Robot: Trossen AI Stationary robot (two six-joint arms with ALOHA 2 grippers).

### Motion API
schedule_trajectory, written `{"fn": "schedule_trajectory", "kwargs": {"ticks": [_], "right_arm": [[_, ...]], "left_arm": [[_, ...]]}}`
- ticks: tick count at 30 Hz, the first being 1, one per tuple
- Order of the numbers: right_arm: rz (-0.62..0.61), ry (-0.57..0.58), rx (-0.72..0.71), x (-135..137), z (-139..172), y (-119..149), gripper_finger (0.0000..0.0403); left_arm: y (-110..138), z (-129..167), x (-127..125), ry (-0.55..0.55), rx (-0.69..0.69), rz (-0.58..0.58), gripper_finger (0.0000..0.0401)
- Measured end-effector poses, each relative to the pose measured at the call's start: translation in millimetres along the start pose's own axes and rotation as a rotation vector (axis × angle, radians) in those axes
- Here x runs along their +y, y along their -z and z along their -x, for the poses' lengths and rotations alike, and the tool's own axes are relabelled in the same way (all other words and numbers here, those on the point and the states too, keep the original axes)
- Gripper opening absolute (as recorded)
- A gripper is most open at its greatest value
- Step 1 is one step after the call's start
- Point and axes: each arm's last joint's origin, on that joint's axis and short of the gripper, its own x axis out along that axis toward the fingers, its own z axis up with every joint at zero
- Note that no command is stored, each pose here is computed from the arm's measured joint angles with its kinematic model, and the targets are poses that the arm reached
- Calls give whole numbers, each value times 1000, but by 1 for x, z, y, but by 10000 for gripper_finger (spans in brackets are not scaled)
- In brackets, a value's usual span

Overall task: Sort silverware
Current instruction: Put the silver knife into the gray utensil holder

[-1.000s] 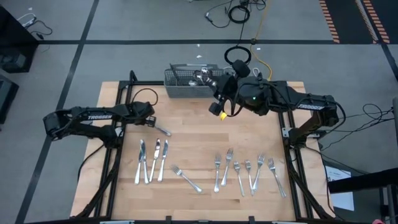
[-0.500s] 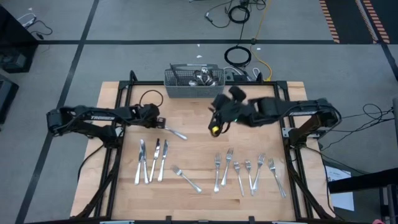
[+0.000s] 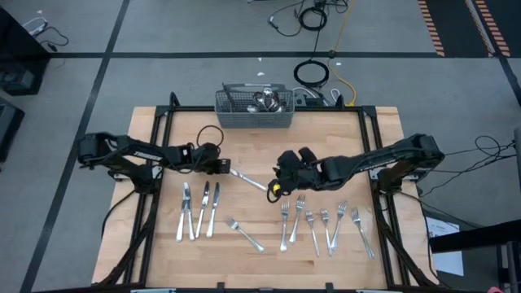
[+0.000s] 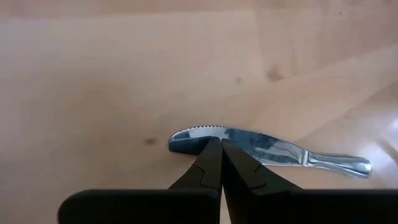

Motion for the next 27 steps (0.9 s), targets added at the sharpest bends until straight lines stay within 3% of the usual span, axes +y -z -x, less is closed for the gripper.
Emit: {"fn": "schedule_trajectory", "kwargs": {"ticks": [7,12,21,27], "right_arm": [[-190,-35,97,-10,-23,39,43],[-212,-77,111,-10,-28,46,4],[-222,-209,211,0,-28,50,0],[-237,-164,270,3,-40,67,0]], "left_arm": [[-4,-7,-24,43,4,-3,8],[-16,-18,-45,64,-23,-49,8],[-21,-34,-61,87,49,-113,8],[-35,-18,-65,147,14,-104,8]]}}
